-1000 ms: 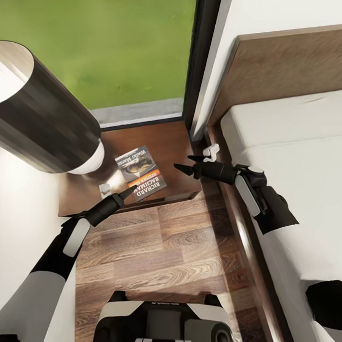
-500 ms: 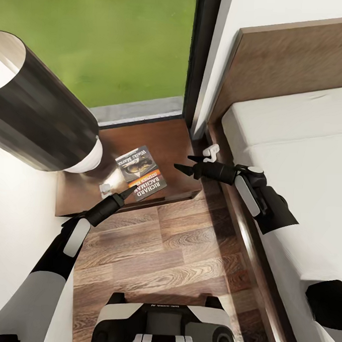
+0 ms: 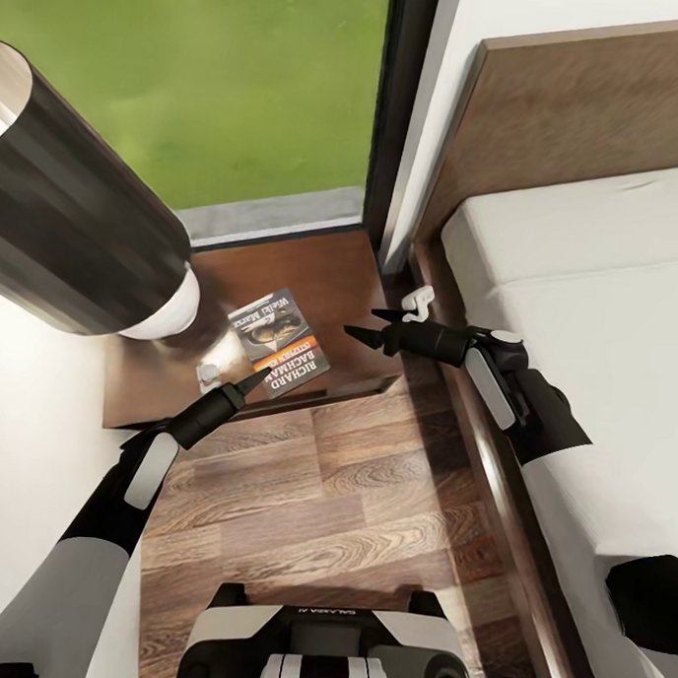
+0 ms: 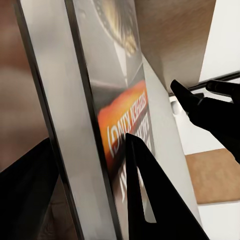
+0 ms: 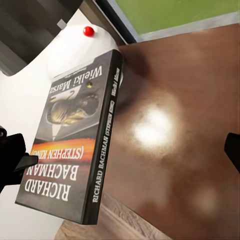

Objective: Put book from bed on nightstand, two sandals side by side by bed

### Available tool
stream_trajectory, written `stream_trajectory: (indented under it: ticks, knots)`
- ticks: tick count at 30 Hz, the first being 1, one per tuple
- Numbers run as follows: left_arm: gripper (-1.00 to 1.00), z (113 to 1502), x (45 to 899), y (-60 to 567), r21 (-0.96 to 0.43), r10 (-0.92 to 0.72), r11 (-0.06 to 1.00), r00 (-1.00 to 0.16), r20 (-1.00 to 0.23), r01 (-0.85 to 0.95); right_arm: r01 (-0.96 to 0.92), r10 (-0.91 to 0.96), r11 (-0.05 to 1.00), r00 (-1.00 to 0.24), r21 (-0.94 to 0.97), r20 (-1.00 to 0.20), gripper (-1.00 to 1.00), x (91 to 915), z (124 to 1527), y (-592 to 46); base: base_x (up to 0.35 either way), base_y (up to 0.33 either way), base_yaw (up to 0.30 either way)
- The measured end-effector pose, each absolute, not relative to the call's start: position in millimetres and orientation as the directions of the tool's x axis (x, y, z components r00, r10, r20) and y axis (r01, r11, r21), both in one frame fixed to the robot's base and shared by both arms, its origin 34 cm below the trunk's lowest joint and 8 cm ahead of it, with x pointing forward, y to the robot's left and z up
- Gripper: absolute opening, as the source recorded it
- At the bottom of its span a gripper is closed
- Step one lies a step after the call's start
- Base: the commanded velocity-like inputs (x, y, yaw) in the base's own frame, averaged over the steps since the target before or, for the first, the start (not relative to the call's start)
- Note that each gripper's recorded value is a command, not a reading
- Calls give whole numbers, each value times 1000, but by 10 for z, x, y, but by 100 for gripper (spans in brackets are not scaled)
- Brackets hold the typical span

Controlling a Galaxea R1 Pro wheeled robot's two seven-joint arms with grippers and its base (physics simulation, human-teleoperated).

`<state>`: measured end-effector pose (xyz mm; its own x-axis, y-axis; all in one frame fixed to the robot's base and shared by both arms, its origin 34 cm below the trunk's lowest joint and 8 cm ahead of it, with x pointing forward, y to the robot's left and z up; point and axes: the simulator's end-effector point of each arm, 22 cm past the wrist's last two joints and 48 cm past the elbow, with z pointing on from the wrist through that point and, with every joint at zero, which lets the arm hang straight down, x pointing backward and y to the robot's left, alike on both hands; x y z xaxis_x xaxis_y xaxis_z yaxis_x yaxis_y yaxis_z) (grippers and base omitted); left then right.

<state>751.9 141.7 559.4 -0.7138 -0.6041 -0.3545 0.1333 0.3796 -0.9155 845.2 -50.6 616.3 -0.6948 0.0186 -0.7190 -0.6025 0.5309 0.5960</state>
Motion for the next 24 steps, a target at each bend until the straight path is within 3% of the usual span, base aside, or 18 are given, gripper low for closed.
stream_trajectory:
  ticks: [24]
  knots:
    - [-100,5542,7519,1436,-915,-604,382,-713,-356,133,-598,26,528,-699,603,-715,100,8450,6114,-508,0,0,0]
